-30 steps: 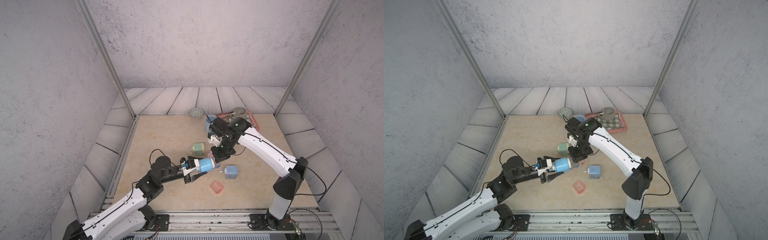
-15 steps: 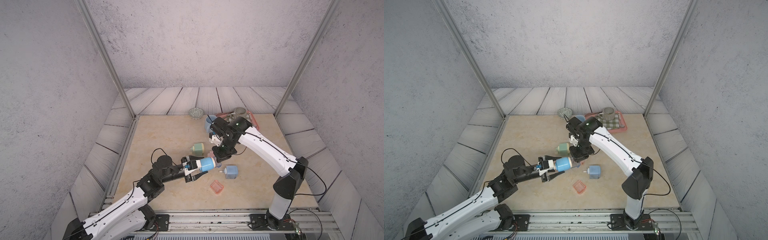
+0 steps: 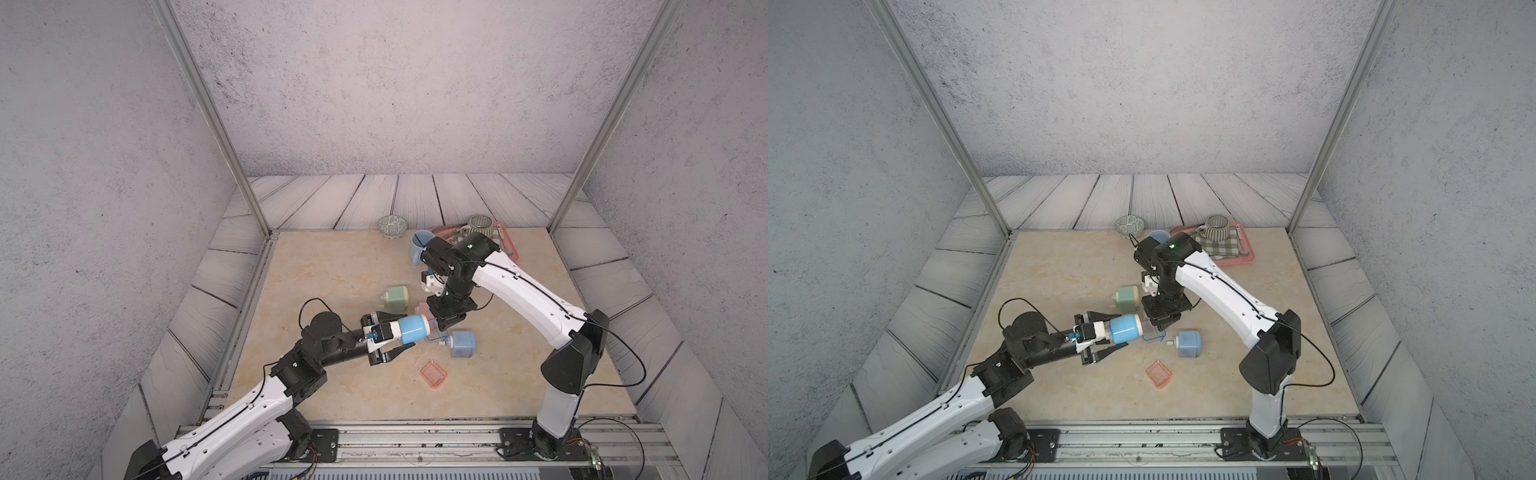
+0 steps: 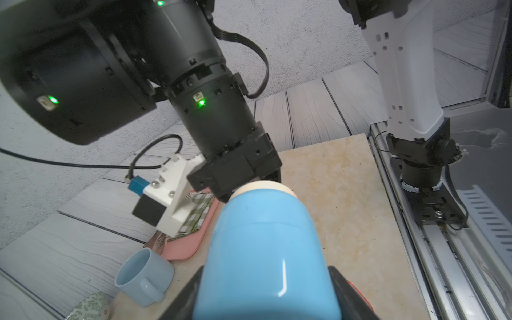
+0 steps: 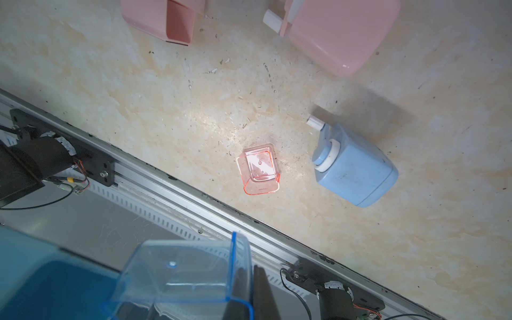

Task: Put the tray back into the pencil sharpener
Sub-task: Close the container of the pencil sharpener.

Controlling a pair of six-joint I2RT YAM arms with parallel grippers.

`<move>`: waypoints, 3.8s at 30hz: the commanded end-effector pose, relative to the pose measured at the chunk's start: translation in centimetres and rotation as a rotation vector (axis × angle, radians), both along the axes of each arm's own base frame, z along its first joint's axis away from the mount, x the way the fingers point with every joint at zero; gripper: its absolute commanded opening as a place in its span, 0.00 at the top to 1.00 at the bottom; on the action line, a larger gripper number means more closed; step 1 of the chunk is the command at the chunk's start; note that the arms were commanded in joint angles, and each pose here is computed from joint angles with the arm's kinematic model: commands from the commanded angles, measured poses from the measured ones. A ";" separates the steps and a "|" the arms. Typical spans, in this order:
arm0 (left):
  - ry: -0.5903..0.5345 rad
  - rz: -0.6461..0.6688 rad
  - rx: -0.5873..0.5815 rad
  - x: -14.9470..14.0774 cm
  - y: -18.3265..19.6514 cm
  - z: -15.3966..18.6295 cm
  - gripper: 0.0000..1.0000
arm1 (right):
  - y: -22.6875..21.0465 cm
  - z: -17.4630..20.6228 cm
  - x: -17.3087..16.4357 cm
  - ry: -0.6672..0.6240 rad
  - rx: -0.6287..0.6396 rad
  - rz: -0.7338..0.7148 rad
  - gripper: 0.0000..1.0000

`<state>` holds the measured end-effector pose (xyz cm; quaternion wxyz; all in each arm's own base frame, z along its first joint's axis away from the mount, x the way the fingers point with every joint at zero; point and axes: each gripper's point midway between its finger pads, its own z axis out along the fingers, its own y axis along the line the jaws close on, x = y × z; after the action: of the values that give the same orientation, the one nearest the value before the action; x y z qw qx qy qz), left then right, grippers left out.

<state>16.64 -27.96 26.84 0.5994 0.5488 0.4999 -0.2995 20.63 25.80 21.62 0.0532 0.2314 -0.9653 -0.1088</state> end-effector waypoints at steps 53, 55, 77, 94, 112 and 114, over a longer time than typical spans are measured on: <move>0.272 -0.021 -0.020 1.5 -2.0 -3.1 1.00 | 2.4 4.5 -2.4 0.157 0.321 -0.060 0.74; 0.270 -0.013 -0.007 1.3 -1.6 -3.5 1.00 | 1.9 4.5 -2.3 0.153 0.323 -0.068 0.72; 0.250 0.035 -0.153 1.1 -0.2 -0.5 1.00 | 1.4 -1.0 -0.4 0.124 0.335 -0.266 0.91; 0.271 0.041 -0.176 1.7 -0.7 -0.7 1.00 | 5.7 1.4 -1.1 0.198 0.558 -0.256 0.91; 0.224 -0.083 -0.076 -1.0 -0.7 -1.7 1.00 | -1.8 8.4 0.1 -0.438 0.565 0.177 0.50; 0.224 -0.116 -0.071 -1.4 -0.9 -1.5 1.00 | -1.3 10.4 -1.3 -0.564 0.689 0.315 0.46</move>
<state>16.40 -28.47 23.52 0.5357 0.4915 0.5610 -0.3958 20.80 24.28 28.54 -0.1745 0.2878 -0.8834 -0.3261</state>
